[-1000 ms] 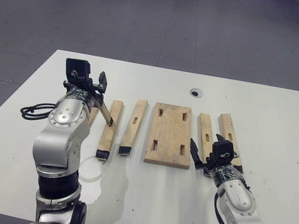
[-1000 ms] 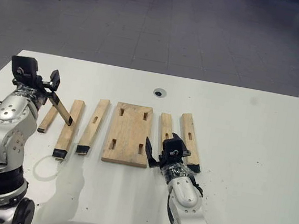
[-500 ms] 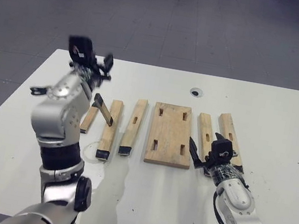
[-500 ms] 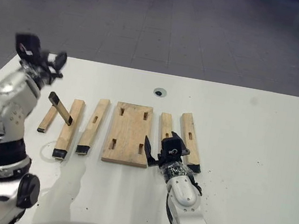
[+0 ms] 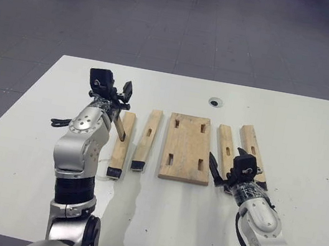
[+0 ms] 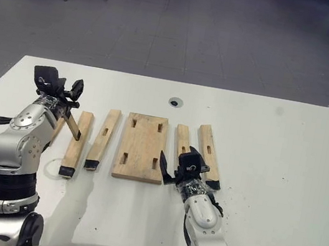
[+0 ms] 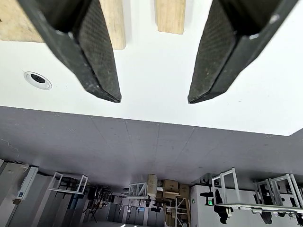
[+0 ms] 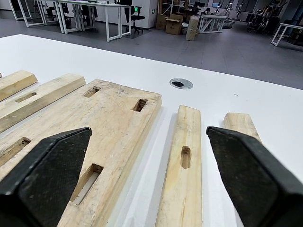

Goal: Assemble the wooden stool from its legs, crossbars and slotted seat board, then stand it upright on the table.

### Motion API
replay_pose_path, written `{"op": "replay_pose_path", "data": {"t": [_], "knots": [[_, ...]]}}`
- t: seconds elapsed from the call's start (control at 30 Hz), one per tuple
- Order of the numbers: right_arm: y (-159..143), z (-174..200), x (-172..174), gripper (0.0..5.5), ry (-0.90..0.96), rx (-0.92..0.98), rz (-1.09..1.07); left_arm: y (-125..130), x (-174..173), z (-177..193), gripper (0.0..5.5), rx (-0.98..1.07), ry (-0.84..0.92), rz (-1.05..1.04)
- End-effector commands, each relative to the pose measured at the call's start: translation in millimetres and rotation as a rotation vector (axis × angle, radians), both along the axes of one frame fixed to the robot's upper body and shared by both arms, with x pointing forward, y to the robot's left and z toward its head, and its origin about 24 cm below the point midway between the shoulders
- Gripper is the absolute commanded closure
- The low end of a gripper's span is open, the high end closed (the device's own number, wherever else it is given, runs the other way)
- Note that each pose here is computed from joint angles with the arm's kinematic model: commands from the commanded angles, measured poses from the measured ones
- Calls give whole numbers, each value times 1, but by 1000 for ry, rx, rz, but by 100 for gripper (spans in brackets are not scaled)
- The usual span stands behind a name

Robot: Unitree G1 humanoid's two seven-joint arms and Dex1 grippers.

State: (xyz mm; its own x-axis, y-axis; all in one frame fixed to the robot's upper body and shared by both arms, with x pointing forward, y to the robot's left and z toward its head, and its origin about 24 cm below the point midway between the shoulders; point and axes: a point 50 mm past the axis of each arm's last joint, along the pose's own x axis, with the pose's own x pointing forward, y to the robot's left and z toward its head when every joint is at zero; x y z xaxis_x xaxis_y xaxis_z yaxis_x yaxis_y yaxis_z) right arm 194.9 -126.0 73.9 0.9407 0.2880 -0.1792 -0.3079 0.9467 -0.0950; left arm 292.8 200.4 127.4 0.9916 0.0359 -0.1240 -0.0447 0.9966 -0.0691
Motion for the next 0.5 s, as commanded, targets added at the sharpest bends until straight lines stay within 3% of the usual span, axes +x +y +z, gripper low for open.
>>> {"op": "replay_pose_path", "data": {"t": [0.03,0.13,0.23,0.43,0.5], "knots": [[-1,2,3,102,-4,0,-10,12,7,9,287,31,5,38],[-1,2,2,102,-6,2,-19,10,7,62,287,47,-173,35],[-2,1,1,102,-5,2,-28,-5,-6,86,242,2,-236,-54],[-5,-1,-6,102,9,-1,-43,-30,-97,19,125,39,44,-152],[-7,-1,-8,102,16,-3,-41,-28,-117,-3,90,54,163,-101]]}}
